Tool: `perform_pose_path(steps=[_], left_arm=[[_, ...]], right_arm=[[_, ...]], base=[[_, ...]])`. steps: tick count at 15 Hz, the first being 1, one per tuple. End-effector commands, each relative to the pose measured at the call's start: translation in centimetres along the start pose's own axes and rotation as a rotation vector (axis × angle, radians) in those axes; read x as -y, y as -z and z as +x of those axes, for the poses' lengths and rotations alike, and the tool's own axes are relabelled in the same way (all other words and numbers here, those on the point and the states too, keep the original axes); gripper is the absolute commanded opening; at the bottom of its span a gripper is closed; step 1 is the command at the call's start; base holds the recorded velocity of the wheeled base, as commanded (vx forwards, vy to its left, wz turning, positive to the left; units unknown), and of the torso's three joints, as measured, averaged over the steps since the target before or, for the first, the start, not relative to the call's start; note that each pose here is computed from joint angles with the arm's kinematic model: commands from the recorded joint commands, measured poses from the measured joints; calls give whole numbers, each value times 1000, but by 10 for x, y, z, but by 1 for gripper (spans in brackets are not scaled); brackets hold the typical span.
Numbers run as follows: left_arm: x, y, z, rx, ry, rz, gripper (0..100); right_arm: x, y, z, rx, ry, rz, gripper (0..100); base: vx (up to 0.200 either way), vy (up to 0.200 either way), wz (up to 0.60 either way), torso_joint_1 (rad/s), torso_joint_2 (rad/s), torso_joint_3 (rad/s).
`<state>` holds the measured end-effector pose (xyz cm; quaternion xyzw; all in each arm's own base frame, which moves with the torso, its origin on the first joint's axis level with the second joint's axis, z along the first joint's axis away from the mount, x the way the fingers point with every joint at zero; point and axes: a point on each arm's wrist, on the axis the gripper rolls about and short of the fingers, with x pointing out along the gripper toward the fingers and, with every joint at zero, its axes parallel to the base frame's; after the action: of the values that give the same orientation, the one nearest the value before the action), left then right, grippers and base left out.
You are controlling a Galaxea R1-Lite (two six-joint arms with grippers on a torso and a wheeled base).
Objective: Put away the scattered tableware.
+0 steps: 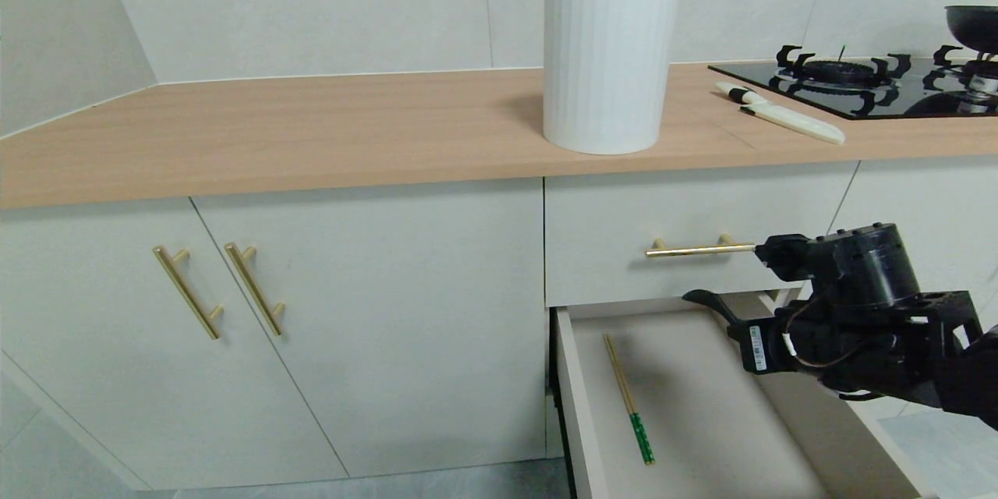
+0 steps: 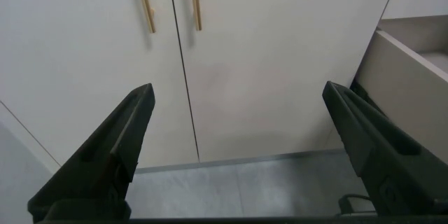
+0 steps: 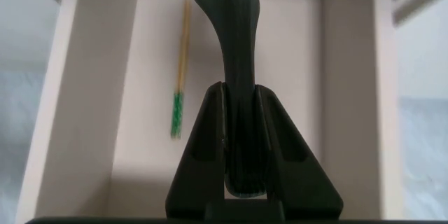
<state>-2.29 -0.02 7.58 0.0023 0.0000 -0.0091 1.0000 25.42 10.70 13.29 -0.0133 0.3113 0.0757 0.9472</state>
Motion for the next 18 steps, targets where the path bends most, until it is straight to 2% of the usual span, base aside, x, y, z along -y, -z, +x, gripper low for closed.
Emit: perform_pose_path(steps=[1,2,6,12,18], left_arm=[[0,0,0,0,0,0,100],[0,0,0,0,0,0,100],[0,0,0,0,0,0,100],[0,0,0,0,0,0,100],[0,0,0,0,0,0,100]], right_arm=[[-4,14,26,-87,4,-2,0],[-5,20,38,-122,7,11,0],[-9,42,81,-151,24,17,0],[-5,92,145,-201,58,34,0],[-5,97,148,-214,74,22,0]], base=[[0,0,0,0,0,0],[0,0,0,0,0,0],[0,0,0,0,0,0],[0,0,0,0,0,0],[0,0,0,0,0,0]])
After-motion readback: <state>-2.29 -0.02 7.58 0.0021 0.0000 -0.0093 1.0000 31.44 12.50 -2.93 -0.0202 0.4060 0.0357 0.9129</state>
